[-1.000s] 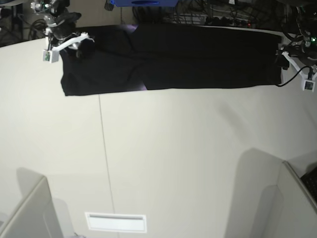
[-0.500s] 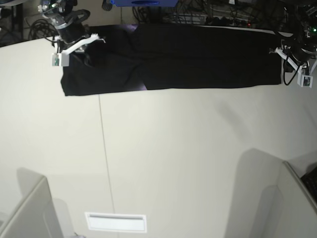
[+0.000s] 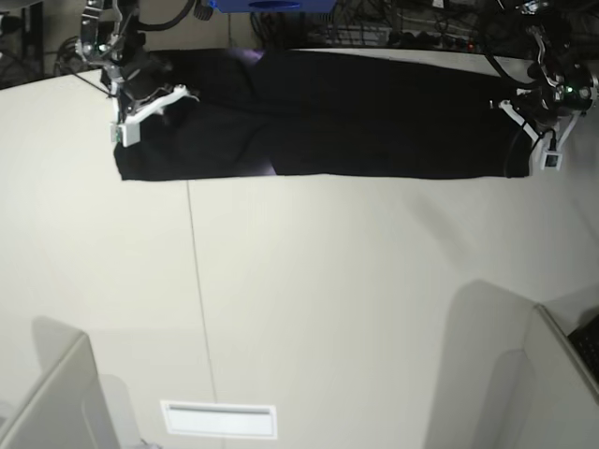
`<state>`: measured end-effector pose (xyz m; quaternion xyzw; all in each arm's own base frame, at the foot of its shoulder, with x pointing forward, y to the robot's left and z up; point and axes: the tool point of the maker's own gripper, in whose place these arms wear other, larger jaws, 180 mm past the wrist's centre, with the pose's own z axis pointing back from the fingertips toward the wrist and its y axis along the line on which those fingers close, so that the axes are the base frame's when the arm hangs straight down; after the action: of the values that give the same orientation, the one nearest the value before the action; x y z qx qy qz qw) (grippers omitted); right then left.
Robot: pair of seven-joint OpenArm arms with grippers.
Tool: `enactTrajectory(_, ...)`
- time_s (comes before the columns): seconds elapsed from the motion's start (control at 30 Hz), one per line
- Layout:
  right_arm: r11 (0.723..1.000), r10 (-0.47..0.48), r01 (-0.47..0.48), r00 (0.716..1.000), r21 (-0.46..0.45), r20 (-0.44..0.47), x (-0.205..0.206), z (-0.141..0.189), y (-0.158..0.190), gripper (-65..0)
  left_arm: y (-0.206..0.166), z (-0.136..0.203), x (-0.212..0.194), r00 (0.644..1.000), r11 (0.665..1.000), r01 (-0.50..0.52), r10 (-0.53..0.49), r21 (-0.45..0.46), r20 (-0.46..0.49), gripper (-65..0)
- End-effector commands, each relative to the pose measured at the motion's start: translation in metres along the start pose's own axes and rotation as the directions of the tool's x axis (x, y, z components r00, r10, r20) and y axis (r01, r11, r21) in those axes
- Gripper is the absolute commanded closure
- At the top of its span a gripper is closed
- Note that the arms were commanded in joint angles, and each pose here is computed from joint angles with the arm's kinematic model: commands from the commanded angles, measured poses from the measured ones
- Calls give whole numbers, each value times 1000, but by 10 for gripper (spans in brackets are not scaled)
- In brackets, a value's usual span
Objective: Fold the T-shirt properly
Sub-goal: 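Lower the folded edge onto the shirt and open both grippers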
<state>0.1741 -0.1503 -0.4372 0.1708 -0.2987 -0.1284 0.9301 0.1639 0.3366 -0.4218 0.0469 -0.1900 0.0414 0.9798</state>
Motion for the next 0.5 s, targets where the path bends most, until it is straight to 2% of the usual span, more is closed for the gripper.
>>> enactTrajectory(0.0, 1000, 17, -17, 1000, -22, 24, 12, -3, -8, 0, 1, -2, 2, 1000, 1000, -2, 2, 7, -4, 0)
enactTrajectory(0.13, 1000, 10, -9, 999, -20, 48, 37, -24, -12, 0, -7, -5, 33, 998, 1000, -22, 23, -13, 57, 0)
enactTrajectory(0.23, 1000, 21, -20, 997, -23, 75, 62, -36, -17, 0, -22, -7, 56, 996, 999, 10, -7, -40, 91, 0)
enactTrajectory(0.33, 1000, 19, -17, 995, -18, 98, 83, -46, -16, 0, -28, -9, 71, 993, 999, -32, 36, -36, 111, 0)
enactTrajectory(0.47, 1000, 30, -29, 991, -8, 132, 99, -45, -11, 0, -29, 1, 85, 987, 999, -30, 34, -29, 159, 0)
